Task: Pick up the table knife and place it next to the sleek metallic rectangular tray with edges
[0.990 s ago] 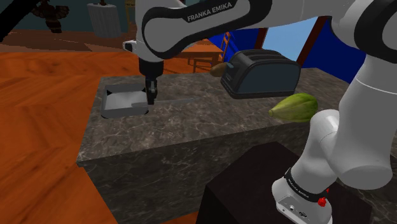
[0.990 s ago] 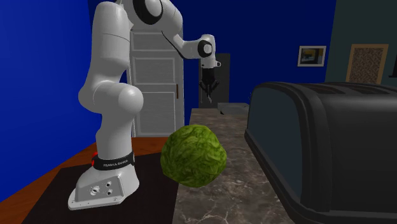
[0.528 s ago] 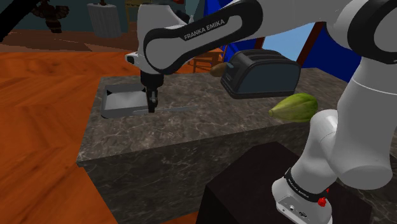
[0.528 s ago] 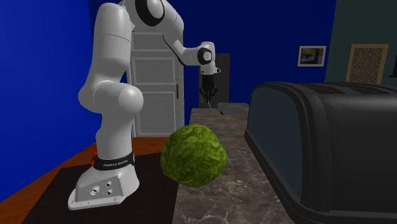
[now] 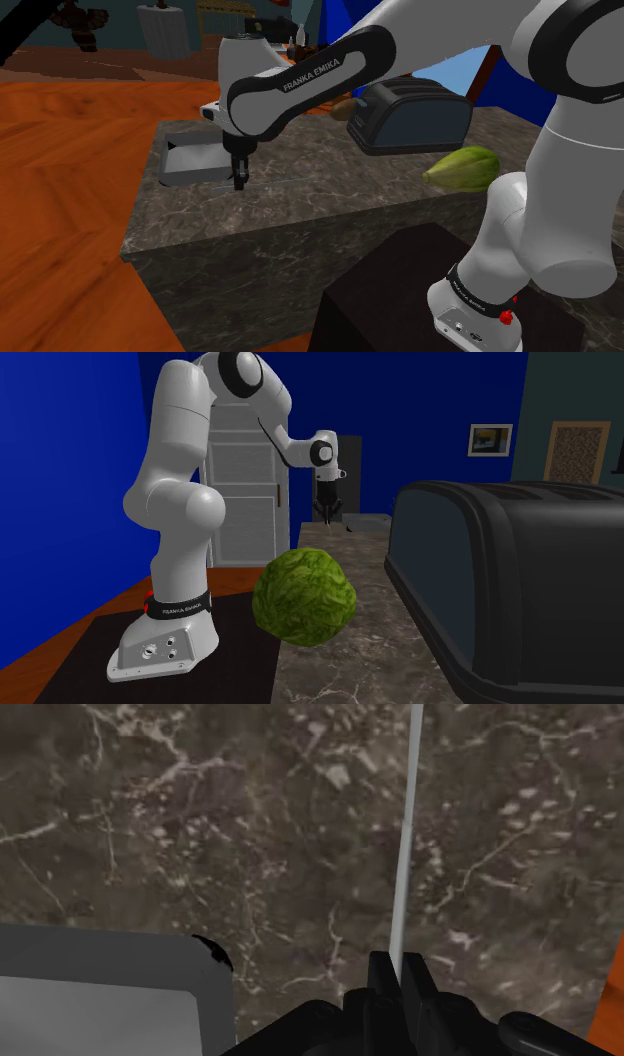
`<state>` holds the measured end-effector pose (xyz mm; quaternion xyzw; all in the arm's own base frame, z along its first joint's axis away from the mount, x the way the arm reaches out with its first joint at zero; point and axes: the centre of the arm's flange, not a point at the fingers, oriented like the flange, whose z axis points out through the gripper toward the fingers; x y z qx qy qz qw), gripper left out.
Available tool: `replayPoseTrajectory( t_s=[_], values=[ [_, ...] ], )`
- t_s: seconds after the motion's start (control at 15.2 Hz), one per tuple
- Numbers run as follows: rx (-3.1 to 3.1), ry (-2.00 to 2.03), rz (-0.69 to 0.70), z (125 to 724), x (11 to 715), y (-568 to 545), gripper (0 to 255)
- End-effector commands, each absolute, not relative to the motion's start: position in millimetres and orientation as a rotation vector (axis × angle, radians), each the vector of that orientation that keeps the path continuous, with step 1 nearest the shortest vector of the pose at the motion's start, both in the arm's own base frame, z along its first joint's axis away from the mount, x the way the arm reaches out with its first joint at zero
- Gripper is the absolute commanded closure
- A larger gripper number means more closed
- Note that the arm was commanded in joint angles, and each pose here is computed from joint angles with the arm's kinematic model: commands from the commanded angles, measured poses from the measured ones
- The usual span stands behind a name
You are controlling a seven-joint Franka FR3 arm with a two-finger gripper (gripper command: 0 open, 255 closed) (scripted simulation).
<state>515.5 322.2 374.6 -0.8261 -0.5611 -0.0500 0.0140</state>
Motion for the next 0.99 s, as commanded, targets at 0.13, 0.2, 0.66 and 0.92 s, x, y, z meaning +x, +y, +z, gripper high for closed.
replayPoseTrajectory(
  t_s=[0.13, 0.2, 0.66, 0.92],
  values=[
    [-2.572, -1.747, -0.156, 367, 515, 321, 255],
    [-2.572, -1.747, -0.156, 367, 515, 321, 255],
    [-2.572, -1.747, -0.156, 368, 515, 321, 0],
    [-2.572, -1.747, -0.156, 381, 514, 320, 0]
  ],
)
